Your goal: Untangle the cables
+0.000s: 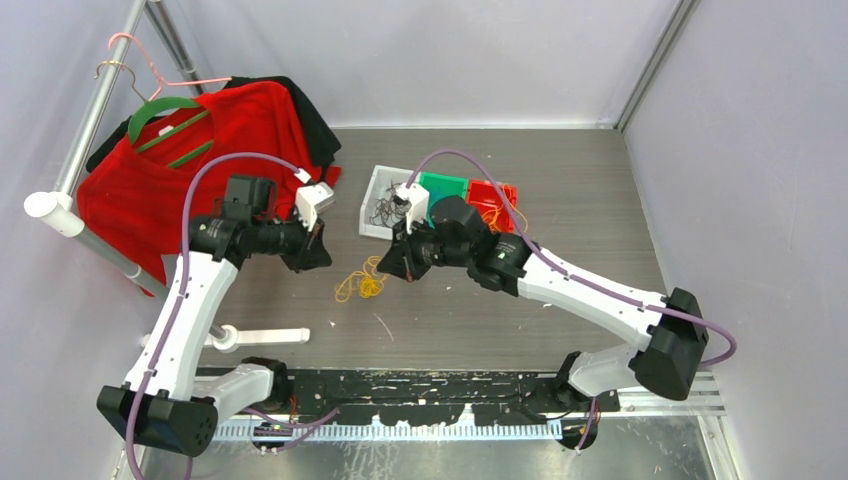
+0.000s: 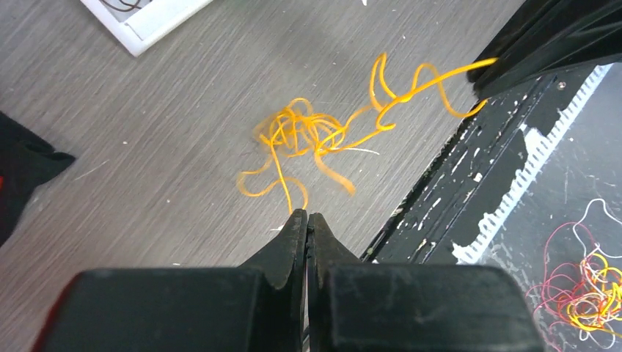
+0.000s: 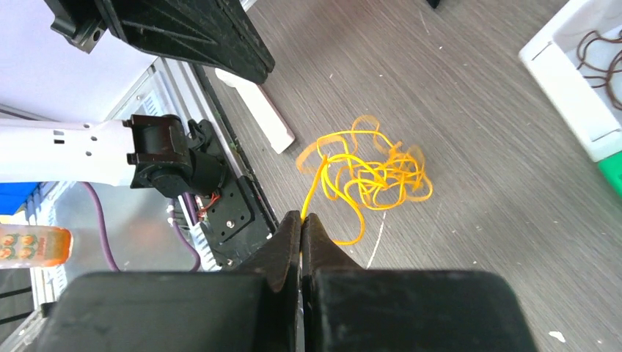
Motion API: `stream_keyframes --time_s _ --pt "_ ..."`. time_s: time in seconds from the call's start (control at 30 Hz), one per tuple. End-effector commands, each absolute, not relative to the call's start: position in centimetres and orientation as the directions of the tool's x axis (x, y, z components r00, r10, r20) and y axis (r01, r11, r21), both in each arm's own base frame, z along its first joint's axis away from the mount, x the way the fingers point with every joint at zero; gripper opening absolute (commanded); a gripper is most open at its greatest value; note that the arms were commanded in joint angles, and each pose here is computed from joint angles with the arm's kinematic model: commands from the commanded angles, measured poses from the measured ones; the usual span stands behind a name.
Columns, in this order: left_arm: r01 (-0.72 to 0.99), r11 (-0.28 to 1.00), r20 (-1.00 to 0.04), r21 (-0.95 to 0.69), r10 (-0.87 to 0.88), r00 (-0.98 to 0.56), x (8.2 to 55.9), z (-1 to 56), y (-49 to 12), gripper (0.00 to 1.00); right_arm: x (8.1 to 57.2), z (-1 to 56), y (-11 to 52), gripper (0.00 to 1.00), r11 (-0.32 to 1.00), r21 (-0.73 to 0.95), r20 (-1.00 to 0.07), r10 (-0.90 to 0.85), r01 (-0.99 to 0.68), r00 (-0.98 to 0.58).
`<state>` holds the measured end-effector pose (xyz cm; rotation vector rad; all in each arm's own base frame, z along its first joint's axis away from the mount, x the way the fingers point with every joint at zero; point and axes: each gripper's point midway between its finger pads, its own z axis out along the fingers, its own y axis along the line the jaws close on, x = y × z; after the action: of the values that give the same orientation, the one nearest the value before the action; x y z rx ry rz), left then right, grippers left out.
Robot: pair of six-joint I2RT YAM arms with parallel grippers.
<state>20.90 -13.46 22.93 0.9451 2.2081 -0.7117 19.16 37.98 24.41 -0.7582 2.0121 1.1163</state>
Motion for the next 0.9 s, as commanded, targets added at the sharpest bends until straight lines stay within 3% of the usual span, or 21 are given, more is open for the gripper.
stream_keyframes --time_s 0.0,0.17,0.27,0.4,0.43,0.63,0.87 --pt "0.786 0.606 -0.746 -0.120 0.467 -0.474 21.4 24.7 -12.5 0.00 19.5 28.0 36.8 0.01 0.458 0.399 -0.854 -0.129 -0.794 -0.503" --pt "0.790 0.582 -0.759 -0.194 0.420 -0.496 20.4 25.9 -13.5 0.02 19.8 29.3 37.0 0.01 0.448 0.405 -0.877 -0.058 -0.797 -0.478" --pt "0.811 0.511 -0.772 -0.285 0.380 -0.510 18.7 26.0 -15.0 0.45 19.4 30.7 37.9 0.01 0.398 0.447 -0.871 -0.013 -0.801 -0.492" --pt "0.841 0.419 -0.825 -0.341 0.296 -0.482 16.9 26.8 -16.6 0.75 18.5 32.0 39.0 0.01 0.322 0.488 -0.855 -0.010 -0.812 -0.518" --pt "0.849 0.405 -0.838 -0.339 0.280 -0.468 16.7 27.2 -16.9 0.79 18.3 32.3 39.2 0.01 0.303 0.493 -0.854 -0.014 -0.816 -0.521" --pt "0.878 0.361 -0.870 -0.314 0.260 -0.418 16.2 28.4 -17.3 0.85 16.6 33.7 39.8 0.01 0.203 0.520 -0.844 -0.029 -0.830 -0.536" --pt "0.889 0.361 -0.872 -0.281 0.290 -0.394 16.5 27.6 -17.0 0.78 14.9 35.3 40.9 0.01 0.073 0.585 -0.808 -0.038 -0.808 -0.588"
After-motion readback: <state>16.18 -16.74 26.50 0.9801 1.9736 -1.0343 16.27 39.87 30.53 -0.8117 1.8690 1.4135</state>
